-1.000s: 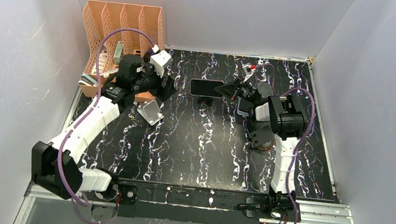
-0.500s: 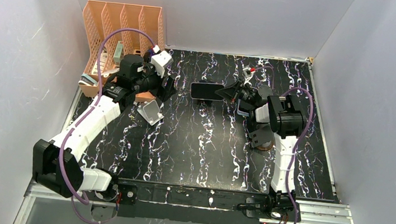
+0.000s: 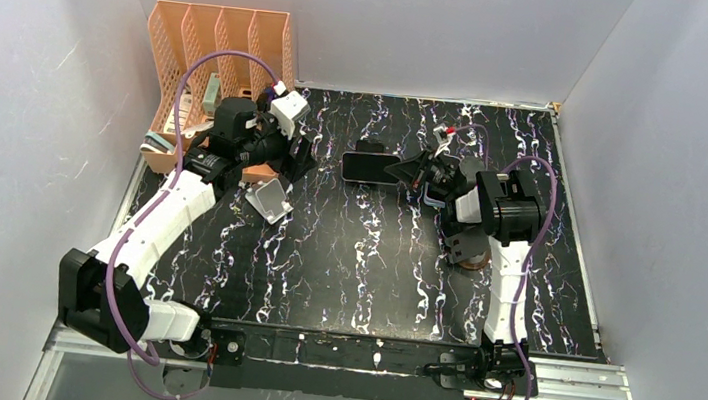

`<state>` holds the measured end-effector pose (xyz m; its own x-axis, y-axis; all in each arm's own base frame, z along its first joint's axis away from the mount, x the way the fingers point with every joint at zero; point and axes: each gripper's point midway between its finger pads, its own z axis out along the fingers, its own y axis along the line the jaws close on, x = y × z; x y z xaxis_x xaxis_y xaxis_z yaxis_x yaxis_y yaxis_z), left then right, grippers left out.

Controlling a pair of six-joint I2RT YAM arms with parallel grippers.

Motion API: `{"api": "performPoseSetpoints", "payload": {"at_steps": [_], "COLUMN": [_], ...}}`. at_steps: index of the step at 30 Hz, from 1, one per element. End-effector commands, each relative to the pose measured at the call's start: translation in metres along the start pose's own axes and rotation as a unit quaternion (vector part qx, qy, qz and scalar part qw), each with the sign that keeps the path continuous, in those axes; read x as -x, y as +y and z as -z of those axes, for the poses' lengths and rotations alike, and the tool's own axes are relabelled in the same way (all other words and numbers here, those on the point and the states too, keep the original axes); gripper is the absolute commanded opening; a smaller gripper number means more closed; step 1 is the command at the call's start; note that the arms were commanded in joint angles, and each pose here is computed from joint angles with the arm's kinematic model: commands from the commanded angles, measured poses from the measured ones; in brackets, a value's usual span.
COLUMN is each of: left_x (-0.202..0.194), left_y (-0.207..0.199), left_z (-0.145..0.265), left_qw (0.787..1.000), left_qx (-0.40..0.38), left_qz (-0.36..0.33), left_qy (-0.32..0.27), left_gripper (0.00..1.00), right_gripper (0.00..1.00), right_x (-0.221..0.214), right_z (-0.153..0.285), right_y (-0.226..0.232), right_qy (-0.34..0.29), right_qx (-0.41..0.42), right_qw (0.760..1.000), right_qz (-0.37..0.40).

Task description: Place the phone on the phone stand

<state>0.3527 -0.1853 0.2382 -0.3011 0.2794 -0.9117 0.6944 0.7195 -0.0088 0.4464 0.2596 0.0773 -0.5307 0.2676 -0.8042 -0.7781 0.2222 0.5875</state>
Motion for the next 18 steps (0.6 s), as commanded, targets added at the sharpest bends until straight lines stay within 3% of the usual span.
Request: {"api": "performPoseSetpoints", "payload": {"at_steps": [1, 18], "left_x": [0.001, 0.003], "left_y": [-0.001, -0.007], "left_z": [0.003, 0.005], "left_qw": [1.0, 1.0], "left_qx": [-0.006, -0.02], "left_qz": [-0.006, -0.008], "left_qy": [-0.004, -0.012], "left_gripper": [0.73, 0.73], "right_gripper": [0.01, 0.01], "right_x": [0.051, 0.093], "right_z": [0.005, -0.005], "right_y": [0.022, 0.051], "right_qy": [-0.096, -0.144], "right_qx": [0.027, 0.015], "right_qw": [0.982, 0.947], "right_qz": [0.158, 0.286]}}
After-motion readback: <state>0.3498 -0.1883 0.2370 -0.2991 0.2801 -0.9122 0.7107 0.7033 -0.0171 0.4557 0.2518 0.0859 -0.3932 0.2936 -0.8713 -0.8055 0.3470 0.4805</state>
